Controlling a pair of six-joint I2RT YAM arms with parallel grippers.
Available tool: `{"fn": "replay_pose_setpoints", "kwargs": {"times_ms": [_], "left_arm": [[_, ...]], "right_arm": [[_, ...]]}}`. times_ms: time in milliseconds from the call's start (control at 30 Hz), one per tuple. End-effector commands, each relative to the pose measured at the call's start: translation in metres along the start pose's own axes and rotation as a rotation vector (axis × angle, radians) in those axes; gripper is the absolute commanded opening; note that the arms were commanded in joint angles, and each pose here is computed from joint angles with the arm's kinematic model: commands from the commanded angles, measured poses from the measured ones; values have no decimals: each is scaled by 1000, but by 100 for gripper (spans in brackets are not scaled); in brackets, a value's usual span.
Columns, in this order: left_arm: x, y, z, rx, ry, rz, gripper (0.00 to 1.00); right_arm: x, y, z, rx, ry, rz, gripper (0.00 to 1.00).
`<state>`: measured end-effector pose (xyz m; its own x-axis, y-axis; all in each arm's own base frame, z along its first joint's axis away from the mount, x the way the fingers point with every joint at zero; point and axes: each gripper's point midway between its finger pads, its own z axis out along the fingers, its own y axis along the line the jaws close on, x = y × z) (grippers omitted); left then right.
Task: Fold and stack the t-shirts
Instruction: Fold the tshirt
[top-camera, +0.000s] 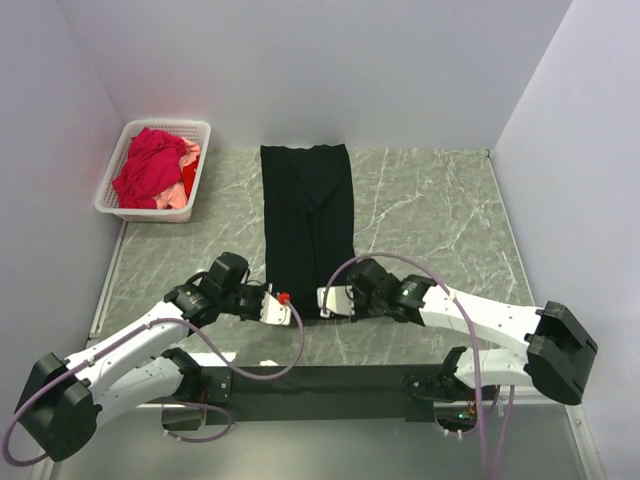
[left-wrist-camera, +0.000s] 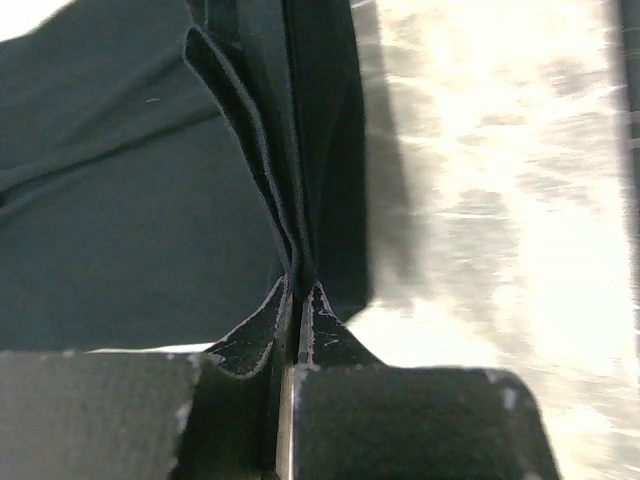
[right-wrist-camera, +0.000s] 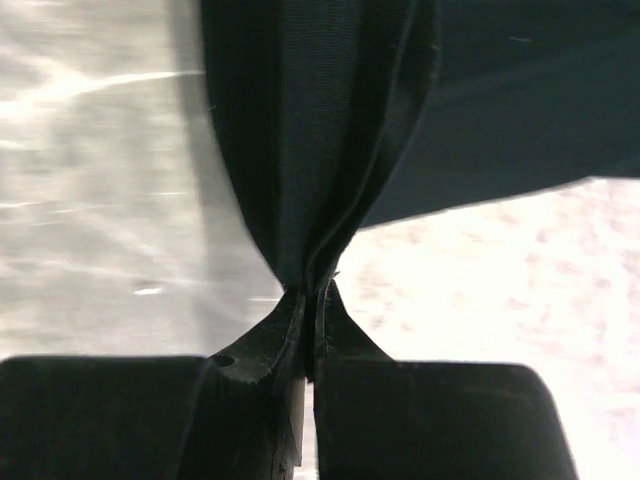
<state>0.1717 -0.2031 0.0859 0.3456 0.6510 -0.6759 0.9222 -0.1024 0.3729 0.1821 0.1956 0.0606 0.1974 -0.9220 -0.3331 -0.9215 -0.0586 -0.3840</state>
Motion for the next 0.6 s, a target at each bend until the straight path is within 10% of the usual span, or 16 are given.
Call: {"fn": "replay_pose_setpoints", "kwargs": {"times_ms": [0, 567], "left_arm": [[-10, 41, -4, -119, -31, 100, 1], [43, 193, -8, -321, -30, 107, 1]], "right_arm": [[-5, -49, -4, 109, -7, -73, 0], [4, -199, 36, 177, 25, -82, 0]]}}
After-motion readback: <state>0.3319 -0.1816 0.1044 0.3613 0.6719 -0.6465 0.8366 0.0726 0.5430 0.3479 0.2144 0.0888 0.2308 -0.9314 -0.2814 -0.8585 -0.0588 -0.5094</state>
